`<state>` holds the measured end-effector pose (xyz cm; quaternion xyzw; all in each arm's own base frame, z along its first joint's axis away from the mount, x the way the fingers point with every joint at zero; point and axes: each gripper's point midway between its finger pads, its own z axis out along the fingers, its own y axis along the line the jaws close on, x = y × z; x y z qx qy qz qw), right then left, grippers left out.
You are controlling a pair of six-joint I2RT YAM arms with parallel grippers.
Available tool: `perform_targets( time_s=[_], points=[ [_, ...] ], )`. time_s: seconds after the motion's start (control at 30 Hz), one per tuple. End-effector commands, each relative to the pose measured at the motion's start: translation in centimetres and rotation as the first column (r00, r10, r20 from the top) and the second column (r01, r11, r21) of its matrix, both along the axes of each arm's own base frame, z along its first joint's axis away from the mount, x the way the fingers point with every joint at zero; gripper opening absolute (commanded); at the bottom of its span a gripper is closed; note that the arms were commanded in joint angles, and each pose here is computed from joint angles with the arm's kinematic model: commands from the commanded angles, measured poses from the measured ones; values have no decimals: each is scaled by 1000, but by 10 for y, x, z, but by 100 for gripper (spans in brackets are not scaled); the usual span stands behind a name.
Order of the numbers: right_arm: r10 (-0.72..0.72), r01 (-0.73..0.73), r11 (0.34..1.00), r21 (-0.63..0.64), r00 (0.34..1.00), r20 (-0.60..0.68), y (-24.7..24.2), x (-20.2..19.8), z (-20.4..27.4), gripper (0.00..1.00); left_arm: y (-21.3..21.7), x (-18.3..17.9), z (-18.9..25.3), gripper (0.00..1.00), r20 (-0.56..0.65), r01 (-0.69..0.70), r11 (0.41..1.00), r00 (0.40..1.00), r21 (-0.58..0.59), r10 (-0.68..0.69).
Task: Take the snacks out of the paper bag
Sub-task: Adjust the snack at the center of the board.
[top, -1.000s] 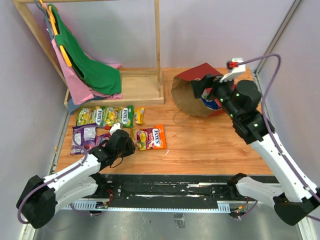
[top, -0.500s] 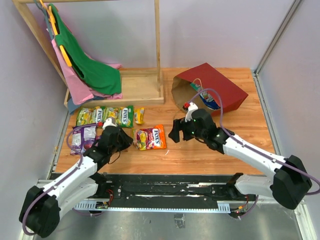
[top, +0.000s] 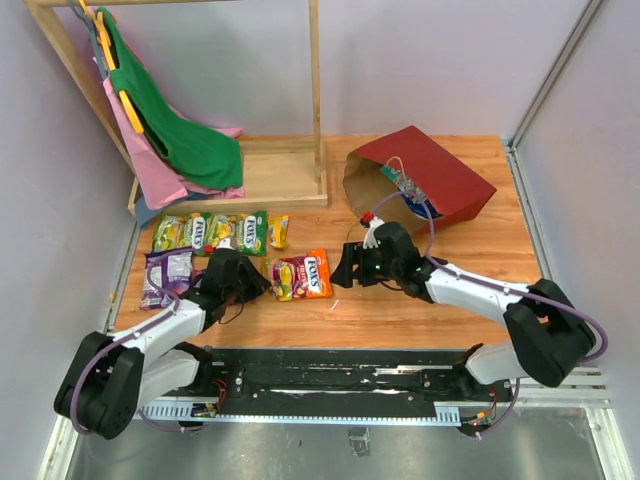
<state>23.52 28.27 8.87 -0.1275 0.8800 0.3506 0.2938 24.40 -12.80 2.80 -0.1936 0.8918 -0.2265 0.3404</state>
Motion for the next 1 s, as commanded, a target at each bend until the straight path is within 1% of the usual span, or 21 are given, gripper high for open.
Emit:
perform_targets(
  time_s=[0.0,0.13,0.17,0.23,0.27,0.4,0.6,0.7,0.97],
  points=[
    [21,-20,998,60,999,-24,12,3,-3,69,-3,9,6,29,40,21,1000,999,-6,-20],
    [26,-23,997,73,999,-47,17,5,-11,66,-4,9,6,24,40,22,1000,999,-4,-22],
    [26,-22,997,77,998,-54,18,5,-14,66,-4,9,6,19,38,22,1000,999,-5,-22],
    [23,-17,996,85,997,-68,20,7,-17,66,-4,9,6,4,36,25,1000,999,-7,-25],
    [22,-15,996,84,997,-77,20,7,-21,66,-4,8,6,1,35,26,1000,999,-8,-26],
    [5,4,996,91,995,-95,20,11,-27,65,-4,8,11,0,43,28,1000,999,-10,-27],
    [0,20,991,136,989,-148,22,10,-41,57,-2,8,21,1,61,24,1000,998,-5,-24],
    [3,26,987,161,985,-174,25,9,-48,53,-2,7,20,1,58,25,1000,998,-5,-25],
    [15,21,985,169,978,-206,30,8,-61,48,-3,4,15,1,45,33,999,998,-6,-33]
  ],
)
